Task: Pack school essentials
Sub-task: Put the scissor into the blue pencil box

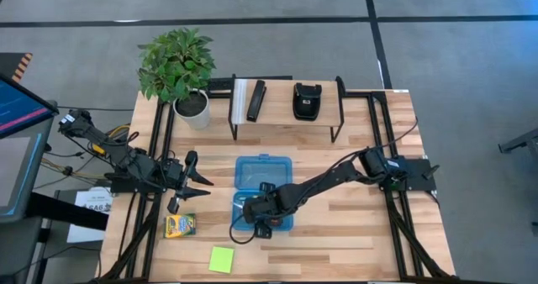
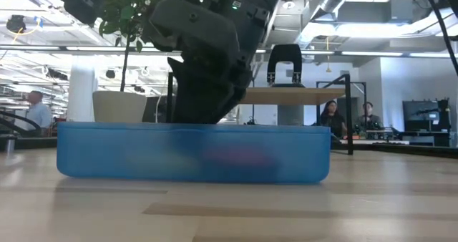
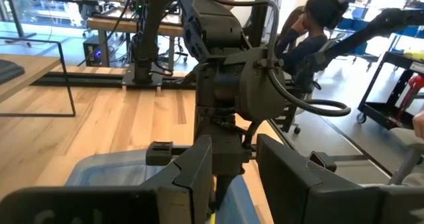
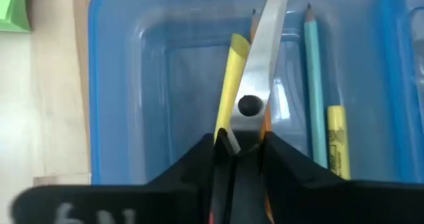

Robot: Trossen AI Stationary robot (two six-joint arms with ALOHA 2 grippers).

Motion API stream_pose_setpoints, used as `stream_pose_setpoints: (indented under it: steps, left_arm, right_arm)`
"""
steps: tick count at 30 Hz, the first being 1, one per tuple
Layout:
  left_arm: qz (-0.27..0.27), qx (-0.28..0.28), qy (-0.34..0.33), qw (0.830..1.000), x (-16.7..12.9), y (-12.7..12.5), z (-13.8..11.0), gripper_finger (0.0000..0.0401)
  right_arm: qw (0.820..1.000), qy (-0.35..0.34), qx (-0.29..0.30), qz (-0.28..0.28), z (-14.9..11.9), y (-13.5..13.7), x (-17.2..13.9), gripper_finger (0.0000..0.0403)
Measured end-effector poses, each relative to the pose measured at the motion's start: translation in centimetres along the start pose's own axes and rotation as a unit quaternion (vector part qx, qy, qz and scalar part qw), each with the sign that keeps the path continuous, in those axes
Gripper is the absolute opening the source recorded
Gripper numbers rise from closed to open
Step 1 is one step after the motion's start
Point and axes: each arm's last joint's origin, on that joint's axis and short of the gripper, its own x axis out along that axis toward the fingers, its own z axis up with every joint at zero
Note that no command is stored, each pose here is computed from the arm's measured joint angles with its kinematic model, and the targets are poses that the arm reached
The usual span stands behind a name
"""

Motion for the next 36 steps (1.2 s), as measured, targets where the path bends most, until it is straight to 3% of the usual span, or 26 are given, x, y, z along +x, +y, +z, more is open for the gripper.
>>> stream_pose_setpoints:
  steps: [5, 21, 36]
  left_arm:
    - [0.0, 0.0, 0.0, 1.0, 0.0, 0.0, 0.0, 0.0107]
    - [0.001, -0.001, -0.001, 1.0, 0.0, 0.0, 0.0, 0.0107]
    - [-0.039, -0.045, 0.056, 0.997, 0.1, -0.2, -1.0, 0.0107]
  right_arm:
    - [1.0, 0.005, 0.0, -0.003, 0.0, -0.1, -0.4, 0.0069]
    - [0.999, 0.047, -0.003, -0.005, -0.3, -0.6, -2.9, 0.0034]
    - [0.999, -0.023, -0.038, 0.018, 1.8, 1.6, -7.0, 0.0135]
